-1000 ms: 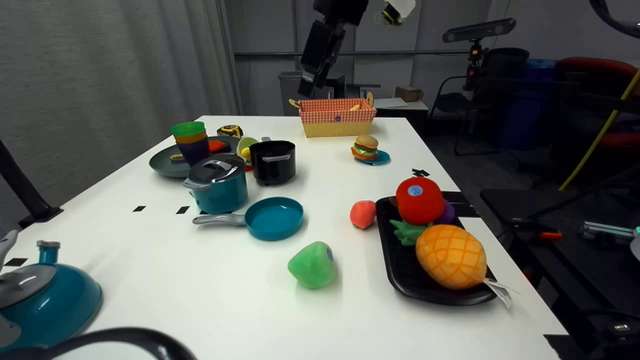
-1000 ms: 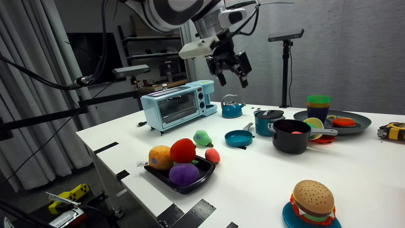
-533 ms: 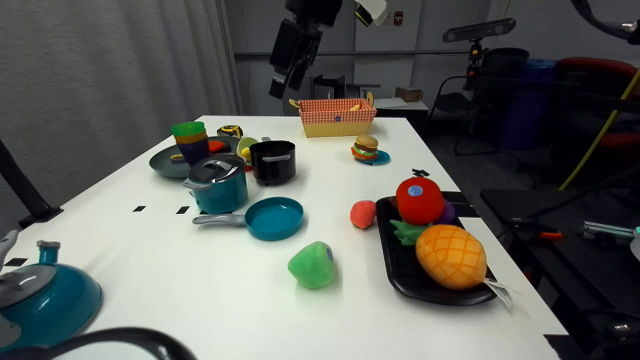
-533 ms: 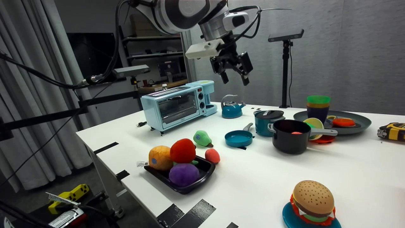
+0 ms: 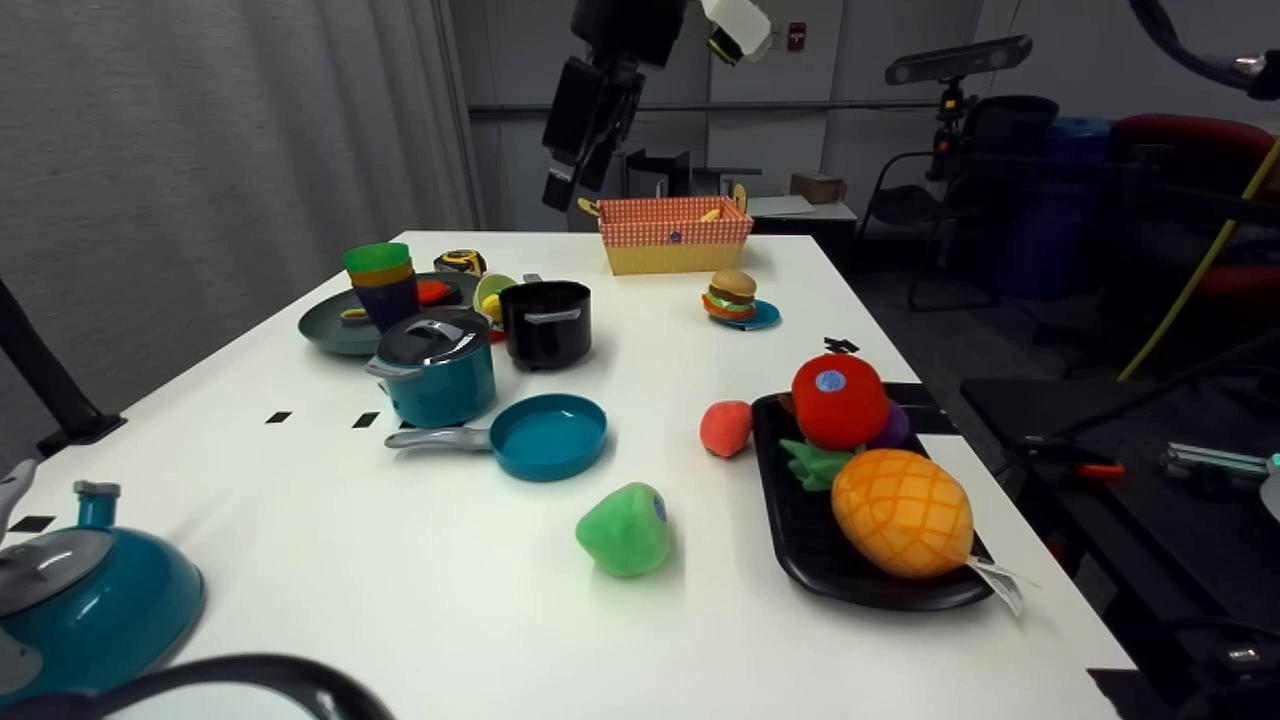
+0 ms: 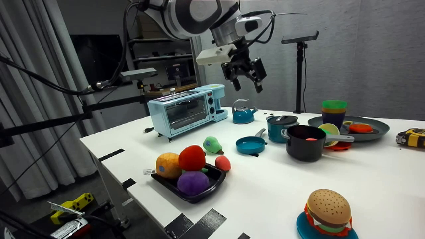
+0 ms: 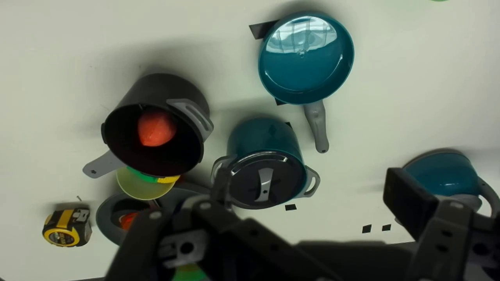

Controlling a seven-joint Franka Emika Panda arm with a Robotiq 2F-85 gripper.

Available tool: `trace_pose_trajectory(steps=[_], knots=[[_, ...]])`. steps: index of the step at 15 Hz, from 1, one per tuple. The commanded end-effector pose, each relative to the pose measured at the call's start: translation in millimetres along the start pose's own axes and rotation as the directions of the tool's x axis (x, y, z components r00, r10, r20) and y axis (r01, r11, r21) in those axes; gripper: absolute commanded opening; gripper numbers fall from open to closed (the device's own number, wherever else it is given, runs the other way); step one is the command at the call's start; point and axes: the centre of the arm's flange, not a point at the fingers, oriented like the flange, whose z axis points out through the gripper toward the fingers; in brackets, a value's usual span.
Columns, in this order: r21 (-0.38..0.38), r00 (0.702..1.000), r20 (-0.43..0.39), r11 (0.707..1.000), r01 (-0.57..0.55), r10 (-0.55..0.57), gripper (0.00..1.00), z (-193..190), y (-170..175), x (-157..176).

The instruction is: Take the lid off the blue pot and put it on the blue pan

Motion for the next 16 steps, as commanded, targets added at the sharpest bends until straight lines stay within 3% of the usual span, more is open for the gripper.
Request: trace_pose_trajectory(steps=[1,7,16], knots=[[-0.043,0.999,-0.017,0.998,-0.045,0.045,1.00,33,6,8],[-0.089,0.993,-0.067,0.991,-0.100,0.094,1.00,85,10,30],[-0.111,0.982,-0.118,0.981,-0.162,0.149,1.00,132,5,80]])
